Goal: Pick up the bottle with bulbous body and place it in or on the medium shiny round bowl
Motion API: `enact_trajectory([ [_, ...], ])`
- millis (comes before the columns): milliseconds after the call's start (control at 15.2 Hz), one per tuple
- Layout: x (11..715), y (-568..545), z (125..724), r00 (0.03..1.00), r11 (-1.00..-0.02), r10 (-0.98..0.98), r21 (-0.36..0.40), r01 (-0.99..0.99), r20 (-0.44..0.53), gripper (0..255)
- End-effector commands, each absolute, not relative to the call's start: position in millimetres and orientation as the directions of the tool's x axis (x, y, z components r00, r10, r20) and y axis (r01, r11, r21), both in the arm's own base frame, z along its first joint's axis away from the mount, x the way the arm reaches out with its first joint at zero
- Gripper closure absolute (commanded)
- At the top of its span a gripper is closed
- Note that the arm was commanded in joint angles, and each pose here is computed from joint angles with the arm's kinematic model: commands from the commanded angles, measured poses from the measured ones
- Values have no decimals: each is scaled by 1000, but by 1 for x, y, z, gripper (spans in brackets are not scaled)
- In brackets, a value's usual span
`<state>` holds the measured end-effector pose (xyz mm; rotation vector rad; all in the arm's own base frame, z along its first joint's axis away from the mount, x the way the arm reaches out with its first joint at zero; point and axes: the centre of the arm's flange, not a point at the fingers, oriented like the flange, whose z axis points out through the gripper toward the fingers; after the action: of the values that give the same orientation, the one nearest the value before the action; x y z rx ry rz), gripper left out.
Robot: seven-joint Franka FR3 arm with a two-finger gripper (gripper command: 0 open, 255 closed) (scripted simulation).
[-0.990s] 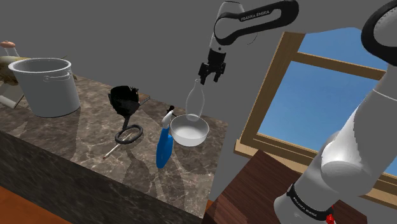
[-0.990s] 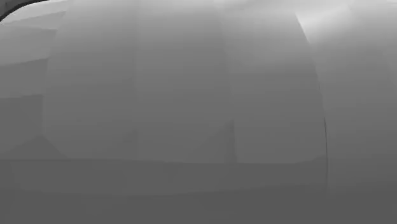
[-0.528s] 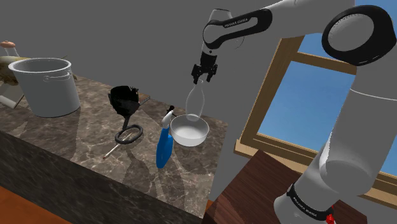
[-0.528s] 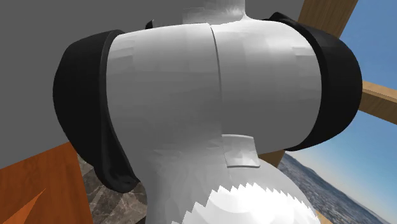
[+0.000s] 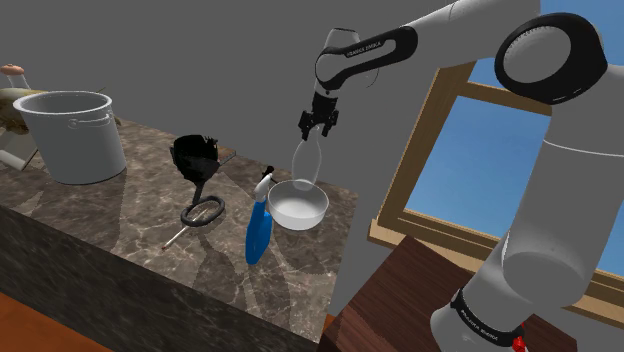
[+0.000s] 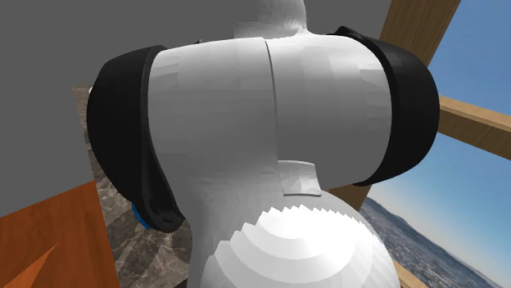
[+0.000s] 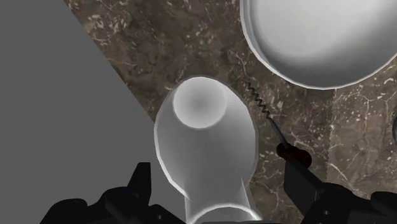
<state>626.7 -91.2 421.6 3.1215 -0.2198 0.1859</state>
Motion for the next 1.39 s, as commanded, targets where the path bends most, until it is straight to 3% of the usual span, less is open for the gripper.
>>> enact_trajectory([
  [0, 627, -91, 421, 983, -990, -139, -1, -140, 119, 0],
  [264, 627, -91, 421, 983, -990, -139, -1, -140, 119, 0],
  [330, 627, -91, 421, 983, -990, -139, -1, -140, 119, 255],
  [924, 627, -91, 421, 983, -990, -139, -1, -140, 119, 255],
  [1320, 627, -91, 452, 983, -990, -139, -1, -140, 119, 255],
])
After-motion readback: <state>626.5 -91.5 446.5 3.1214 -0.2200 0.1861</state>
